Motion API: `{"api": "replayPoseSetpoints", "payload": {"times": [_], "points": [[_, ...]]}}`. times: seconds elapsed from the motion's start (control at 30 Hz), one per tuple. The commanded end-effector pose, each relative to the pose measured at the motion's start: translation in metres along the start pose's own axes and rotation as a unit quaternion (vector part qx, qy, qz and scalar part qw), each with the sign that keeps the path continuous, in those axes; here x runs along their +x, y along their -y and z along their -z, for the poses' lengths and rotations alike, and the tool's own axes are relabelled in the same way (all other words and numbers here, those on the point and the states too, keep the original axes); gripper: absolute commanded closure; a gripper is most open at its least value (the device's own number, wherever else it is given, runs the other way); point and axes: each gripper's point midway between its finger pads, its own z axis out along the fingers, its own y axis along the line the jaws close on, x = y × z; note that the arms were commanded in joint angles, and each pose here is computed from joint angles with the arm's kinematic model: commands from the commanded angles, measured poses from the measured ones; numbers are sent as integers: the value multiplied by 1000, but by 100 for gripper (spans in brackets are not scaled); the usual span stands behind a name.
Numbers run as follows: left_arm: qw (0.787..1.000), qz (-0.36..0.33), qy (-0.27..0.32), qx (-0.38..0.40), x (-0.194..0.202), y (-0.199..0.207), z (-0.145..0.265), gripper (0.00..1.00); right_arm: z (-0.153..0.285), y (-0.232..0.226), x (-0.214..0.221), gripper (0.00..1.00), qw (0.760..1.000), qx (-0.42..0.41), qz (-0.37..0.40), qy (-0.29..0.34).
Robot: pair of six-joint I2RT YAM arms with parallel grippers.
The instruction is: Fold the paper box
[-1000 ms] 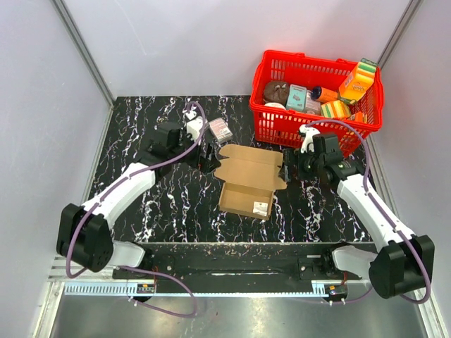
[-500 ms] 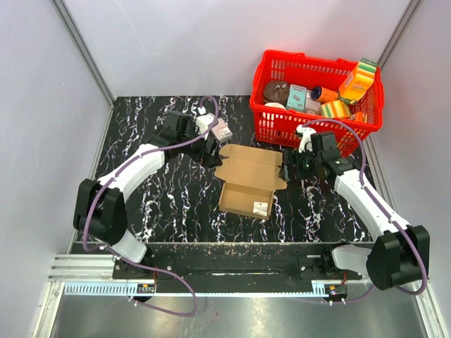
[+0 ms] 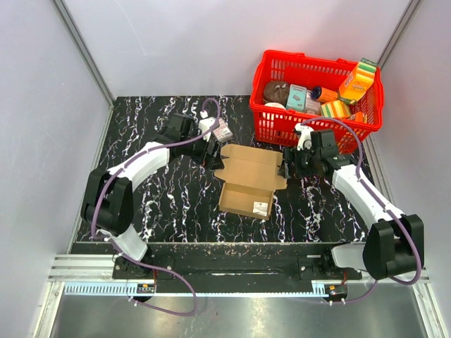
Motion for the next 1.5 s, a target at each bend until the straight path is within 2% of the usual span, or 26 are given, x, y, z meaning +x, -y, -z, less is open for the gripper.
{"api": "replayPoseSetpoints", "payload": {"times": [0.0, 0.5, 0.77, 1.0, 1.47], "points": [[999, -12, 40, 14, -30, 0, -4, 1, 0, -6, -25, 24, 999, -18, 12, 34], [998, 5, 40, 40, -30, -1, -19, 2, -17, -1, -20, 27, 999, -26, 9, 20], [998, 16, 36, 52, -28, 2, -22, 13, -21, -1, -19, 30, 999, -33, 9, 20], [997, 19, 33, 65, -27, 8, -24, 16, -24, -2, -17, 32, 999, -39, 9, 17], [998, 20, 22, 64, -20, 22, -25, 21, -25, -17, -10, 49, 996, -85, -4, -4]]}}
